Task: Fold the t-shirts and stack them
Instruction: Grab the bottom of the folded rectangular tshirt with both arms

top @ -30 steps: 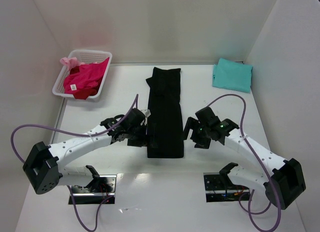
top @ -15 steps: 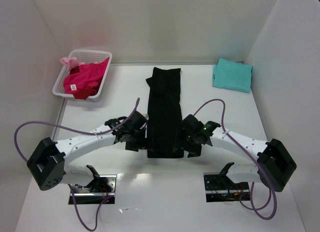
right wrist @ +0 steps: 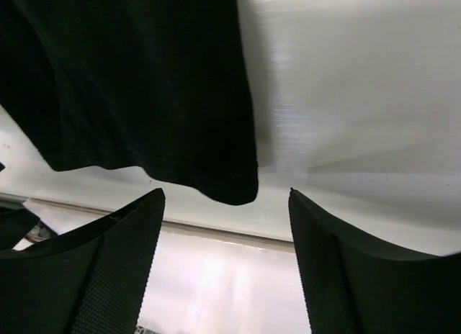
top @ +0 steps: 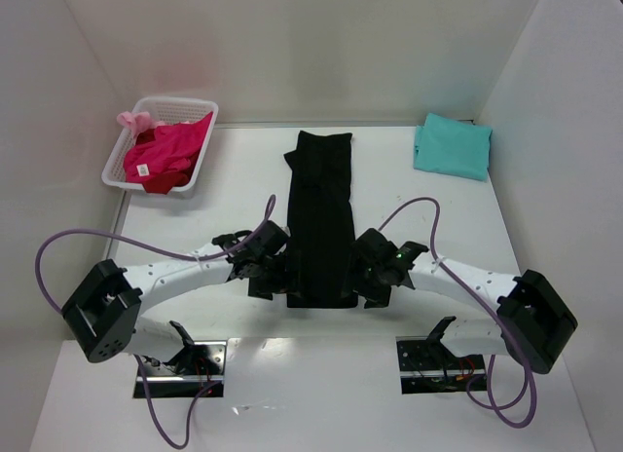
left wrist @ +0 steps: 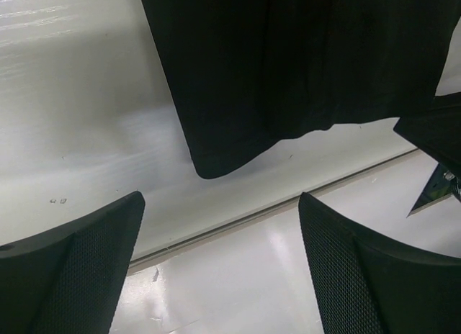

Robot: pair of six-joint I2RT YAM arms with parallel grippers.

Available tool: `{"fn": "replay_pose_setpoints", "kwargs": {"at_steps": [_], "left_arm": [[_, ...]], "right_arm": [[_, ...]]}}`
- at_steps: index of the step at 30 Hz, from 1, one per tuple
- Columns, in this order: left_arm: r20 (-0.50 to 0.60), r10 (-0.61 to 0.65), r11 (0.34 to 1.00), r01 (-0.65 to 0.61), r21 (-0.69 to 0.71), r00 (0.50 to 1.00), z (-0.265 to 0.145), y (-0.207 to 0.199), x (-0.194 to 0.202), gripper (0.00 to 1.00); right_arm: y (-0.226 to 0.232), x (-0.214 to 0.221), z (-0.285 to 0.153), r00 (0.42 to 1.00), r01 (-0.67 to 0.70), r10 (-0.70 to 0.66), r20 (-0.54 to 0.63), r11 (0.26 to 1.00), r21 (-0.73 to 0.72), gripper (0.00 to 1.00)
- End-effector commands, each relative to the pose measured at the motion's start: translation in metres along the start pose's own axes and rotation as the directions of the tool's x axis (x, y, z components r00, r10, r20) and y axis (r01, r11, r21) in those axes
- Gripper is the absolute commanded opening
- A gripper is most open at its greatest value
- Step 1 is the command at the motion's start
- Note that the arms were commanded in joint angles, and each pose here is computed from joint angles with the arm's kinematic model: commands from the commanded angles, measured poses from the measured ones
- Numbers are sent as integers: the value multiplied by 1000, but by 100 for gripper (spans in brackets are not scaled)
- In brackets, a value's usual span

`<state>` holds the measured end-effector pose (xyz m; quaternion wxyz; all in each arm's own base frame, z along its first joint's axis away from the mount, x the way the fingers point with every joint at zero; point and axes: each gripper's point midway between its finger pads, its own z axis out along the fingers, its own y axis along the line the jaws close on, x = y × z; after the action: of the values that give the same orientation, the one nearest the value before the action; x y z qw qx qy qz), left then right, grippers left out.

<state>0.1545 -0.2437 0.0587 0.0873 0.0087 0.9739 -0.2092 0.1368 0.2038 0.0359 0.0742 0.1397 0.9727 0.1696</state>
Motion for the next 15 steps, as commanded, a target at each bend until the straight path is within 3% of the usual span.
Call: {"fn": "replay_pose_setpoints", "kwargs": {"at_steps": [1, 9, 15], "left_arm": [[6, -46, 999, 45, 30, 999, 4, -6, -3, 95], [-13, -60, 998, 60, 8, 998, 19, -1, -1, 90], [-17, -61, 998, 61, 9, 998, 23, -2, 1, 87]], "right_arm": [[-2, -5, 0, 999, -5, 5, 44, 1000, -2, 74], [-5, -2, 7, 999, -22, 22, 42, 1000, -16, 65], [0, -9, 10, 997, -20, 22, 73, 999, -28, 64]]}}
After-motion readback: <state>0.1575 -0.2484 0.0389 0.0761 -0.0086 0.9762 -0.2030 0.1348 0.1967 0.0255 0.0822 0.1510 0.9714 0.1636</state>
